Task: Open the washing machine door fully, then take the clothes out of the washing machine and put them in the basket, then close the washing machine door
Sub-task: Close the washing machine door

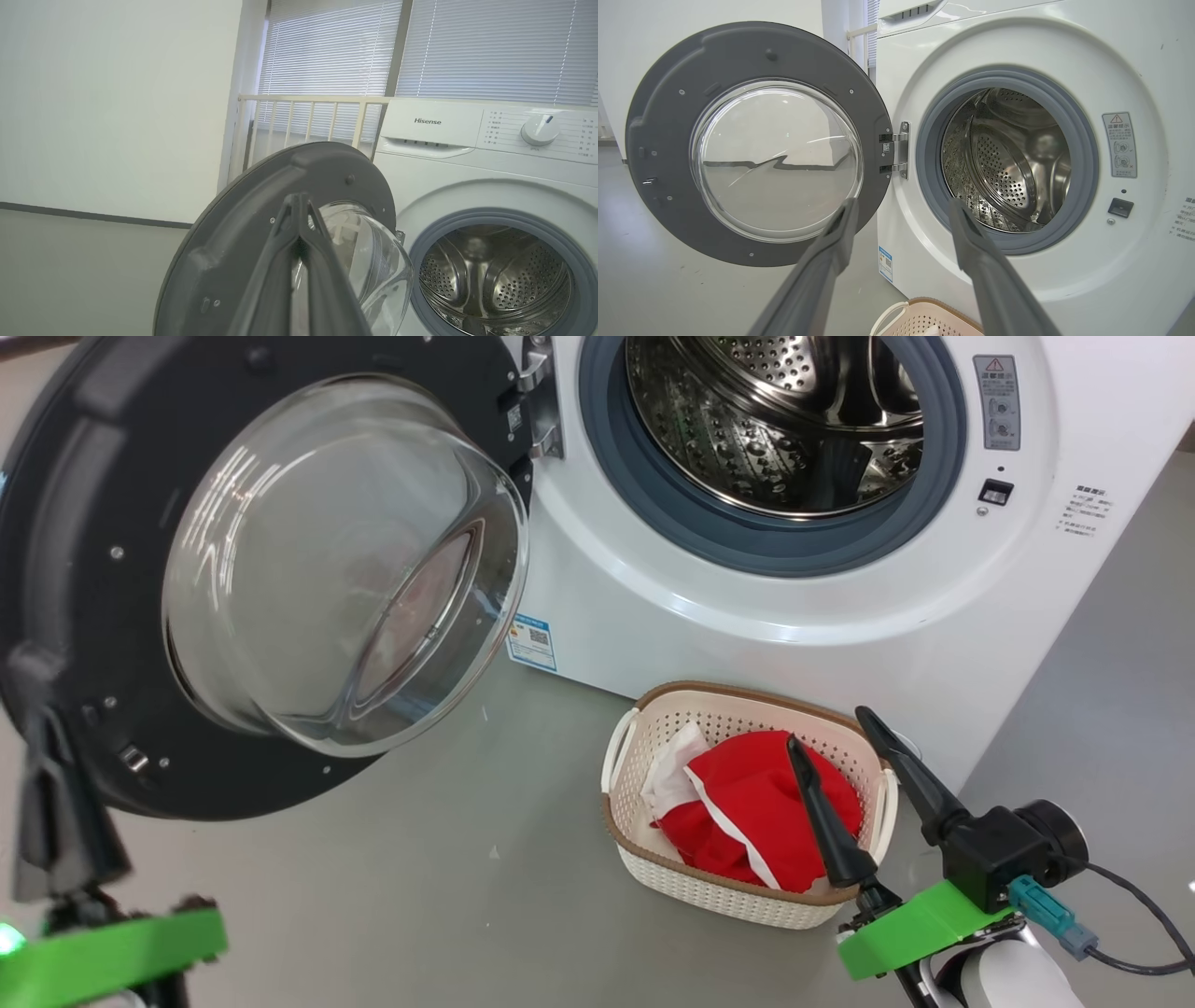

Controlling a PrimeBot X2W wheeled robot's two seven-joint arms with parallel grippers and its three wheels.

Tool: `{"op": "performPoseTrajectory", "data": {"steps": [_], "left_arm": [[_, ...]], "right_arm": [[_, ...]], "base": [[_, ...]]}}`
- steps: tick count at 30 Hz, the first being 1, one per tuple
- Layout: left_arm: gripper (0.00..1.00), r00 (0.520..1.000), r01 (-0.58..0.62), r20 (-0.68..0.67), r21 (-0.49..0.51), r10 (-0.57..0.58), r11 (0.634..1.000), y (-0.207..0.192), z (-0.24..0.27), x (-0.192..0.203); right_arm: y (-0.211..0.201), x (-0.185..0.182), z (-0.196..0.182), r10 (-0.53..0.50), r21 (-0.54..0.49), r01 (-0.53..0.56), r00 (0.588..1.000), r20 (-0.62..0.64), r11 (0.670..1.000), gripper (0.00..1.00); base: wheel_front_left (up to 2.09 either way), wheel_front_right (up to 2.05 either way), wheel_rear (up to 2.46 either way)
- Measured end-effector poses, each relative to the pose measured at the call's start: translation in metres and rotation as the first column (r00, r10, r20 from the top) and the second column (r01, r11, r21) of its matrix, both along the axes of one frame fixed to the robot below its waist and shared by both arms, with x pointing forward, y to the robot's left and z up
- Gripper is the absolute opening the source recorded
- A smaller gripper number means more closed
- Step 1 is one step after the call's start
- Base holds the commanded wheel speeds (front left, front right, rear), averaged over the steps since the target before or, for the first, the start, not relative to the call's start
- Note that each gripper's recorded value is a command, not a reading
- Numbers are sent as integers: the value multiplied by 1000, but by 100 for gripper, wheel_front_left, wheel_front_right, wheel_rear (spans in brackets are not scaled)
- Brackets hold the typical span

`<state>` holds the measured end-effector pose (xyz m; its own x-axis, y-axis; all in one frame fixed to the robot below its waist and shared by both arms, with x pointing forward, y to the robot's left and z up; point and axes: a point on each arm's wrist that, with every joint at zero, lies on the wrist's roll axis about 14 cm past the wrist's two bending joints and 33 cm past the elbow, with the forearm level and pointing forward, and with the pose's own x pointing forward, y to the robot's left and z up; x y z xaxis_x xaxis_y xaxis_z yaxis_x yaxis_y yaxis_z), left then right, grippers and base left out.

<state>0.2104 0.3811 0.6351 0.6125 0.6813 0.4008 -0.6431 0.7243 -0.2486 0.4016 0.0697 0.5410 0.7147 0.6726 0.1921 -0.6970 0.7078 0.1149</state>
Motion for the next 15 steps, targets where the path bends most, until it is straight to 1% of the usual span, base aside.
{"op": "performPoseTrajectory", "data": {"steps": [1, 4, 7, 10, 12, 15], "left_arm": [[0, 999, 3, 32, -15, -3, 1000, 5, 5, 1], [0, 999, -11, 50, 6, 10, 1000, 21, 18, 3], [0, 995, -24, 102, -1, 24, 1000, 40, 35, 5], [0, 990, -39, 132, -21, 41, 999, 63, 46, 9], [0, 990, -46, 129, -33, 50, 998, 80, 50, 12], [0, 989, -46, 136, -89, 58, 995, 100, 51, 19]], "right_arm": [[-1, 0, 0, -2, -1, 2, 1000, -1, 1000, 100], [-4, 0, -2, -10, -7, 10, 1000, -2, 1000, 100], [-7, 0, -4, -19, -12, 19, 1000, -6, 1000, 100], [-11, 1, -5, -28, -17, 28, 1000, -6, 999, 100], [-14, 1, -5, -37, -19, 36, 999, -6, 999, 100], [-18, 1, -5, -49, -21, 49, 999, -5, 999, 100]], "base": [[0, 0, 0], [0, 0, 0], [0, 0, 0], [0, 0, 0], [0, 0, 0], [0, 0, 0]]}}
